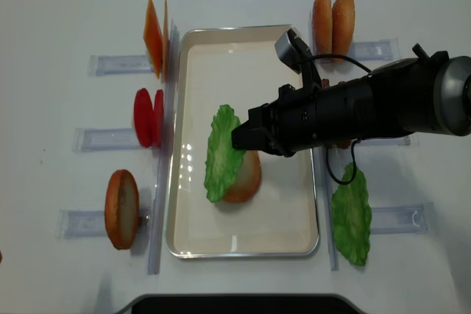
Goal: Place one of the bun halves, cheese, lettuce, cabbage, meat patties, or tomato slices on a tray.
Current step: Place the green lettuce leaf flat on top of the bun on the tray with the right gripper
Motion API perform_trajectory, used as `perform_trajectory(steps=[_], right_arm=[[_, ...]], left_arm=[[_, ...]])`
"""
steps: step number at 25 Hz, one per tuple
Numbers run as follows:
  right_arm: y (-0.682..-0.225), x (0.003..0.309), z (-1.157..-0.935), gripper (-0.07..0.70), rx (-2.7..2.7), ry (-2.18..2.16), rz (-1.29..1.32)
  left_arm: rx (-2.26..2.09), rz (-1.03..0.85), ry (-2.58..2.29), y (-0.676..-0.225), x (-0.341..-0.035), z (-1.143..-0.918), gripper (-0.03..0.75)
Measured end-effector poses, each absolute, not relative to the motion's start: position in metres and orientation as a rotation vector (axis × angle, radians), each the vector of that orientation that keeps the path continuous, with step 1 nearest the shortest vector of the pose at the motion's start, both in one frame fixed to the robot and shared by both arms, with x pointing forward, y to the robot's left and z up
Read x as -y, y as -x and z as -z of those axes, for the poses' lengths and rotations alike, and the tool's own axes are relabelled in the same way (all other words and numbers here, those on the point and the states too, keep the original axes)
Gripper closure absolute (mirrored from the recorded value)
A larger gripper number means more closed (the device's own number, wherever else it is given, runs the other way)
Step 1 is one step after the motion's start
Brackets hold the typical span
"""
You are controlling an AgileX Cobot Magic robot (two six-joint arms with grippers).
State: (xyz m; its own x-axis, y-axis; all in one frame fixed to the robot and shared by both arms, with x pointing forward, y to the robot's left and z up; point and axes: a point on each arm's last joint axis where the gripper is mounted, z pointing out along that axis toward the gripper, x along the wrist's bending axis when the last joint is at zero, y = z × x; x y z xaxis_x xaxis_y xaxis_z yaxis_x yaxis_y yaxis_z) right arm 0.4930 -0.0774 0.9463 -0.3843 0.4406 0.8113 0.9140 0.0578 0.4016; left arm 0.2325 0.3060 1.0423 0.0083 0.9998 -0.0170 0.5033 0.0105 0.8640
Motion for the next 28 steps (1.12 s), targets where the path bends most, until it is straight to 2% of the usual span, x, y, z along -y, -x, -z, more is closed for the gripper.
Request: perform_trajectory(steps=[16, 28], right_arm=[[-0.494, 0.081, -0.94, 0.483, 1.983, 1.346, 1.265], [-0.498, 0.086, -0.932, 0.321, 2.092, 1.423, 1.216]], left_arm=[[-1.582, -0.892, -1.58, -0.233, -0.306, -1.042, 0.716], [-1.582, -0.892, -1.58, -0.233, -0.306, -1.042, 0.716]])
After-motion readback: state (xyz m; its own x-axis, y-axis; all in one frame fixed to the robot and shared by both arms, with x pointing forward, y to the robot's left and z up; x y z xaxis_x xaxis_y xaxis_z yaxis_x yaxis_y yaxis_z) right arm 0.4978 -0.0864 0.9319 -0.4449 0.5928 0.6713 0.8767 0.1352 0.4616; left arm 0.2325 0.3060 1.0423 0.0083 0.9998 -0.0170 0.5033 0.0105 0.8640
